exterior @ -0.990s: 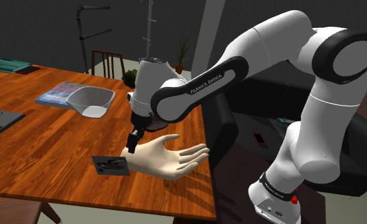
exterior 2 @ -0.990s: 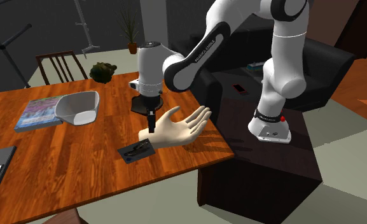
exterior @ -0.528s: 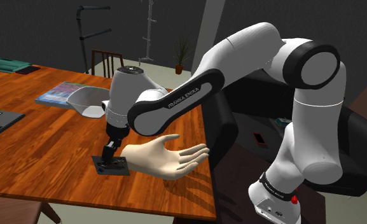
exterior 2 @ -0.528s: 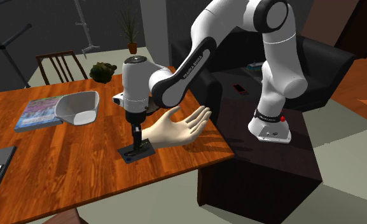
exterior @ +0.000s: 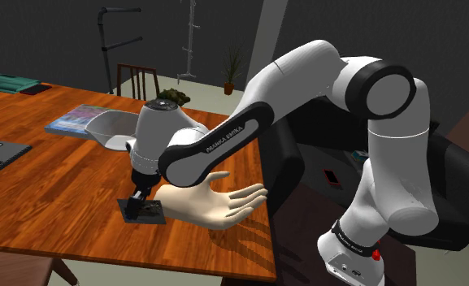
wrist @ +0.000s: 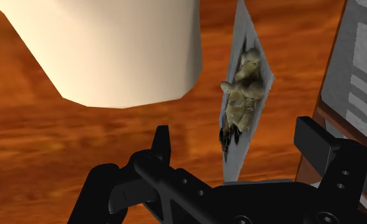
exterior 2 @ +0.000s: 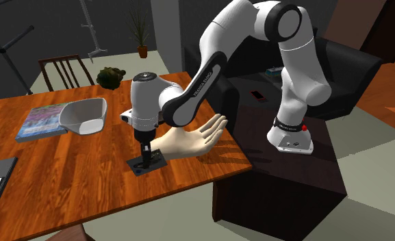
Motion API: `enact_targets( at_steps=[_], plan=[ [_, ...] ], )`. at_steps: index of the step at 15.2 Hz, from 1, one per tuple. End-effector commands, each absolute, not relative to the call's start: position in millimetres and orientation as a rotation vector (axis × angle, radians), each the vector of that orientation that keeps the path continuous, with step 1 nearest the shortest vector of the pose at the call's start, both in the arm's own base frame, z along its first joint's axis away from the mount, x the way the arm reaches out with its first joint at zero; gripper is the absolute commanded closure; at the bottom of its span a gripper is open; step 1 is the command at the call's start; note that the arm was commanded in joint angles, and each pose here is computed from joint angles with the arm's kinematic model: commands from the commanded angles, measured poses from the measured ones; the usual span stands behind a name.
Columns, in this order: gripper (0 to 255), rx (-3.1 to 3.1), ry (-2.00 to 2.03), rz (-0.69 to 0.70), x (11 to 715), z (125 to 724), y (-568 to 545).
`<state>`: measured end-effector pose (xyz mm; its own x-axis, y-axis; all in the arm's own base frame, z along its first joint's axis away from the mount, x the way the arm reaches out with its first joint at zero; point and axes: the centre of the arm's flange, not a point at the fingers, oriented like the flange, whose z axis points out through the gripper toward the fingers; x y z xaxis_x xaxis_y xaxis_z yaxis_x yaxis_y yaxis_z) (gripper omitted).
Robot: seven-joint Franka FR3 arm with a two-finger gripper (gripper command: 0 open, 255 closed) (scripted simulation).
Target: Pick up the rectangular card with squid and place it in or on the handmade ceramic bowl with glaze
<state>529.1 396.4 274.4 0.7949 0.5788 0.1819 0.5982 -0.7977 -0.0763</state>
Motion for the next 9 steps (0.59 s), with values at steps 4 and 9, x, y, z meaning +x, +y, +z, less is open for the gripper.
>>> enact_targets(
  at_steps=[4, 9],
  plan=[
    [0, -2.852, -0.94, -0.226, 529.3, 272.2, 397.5],
    [255, -2.852, -0.94, -0.226, 529.3, 272.2, 397.4]
  ],
)
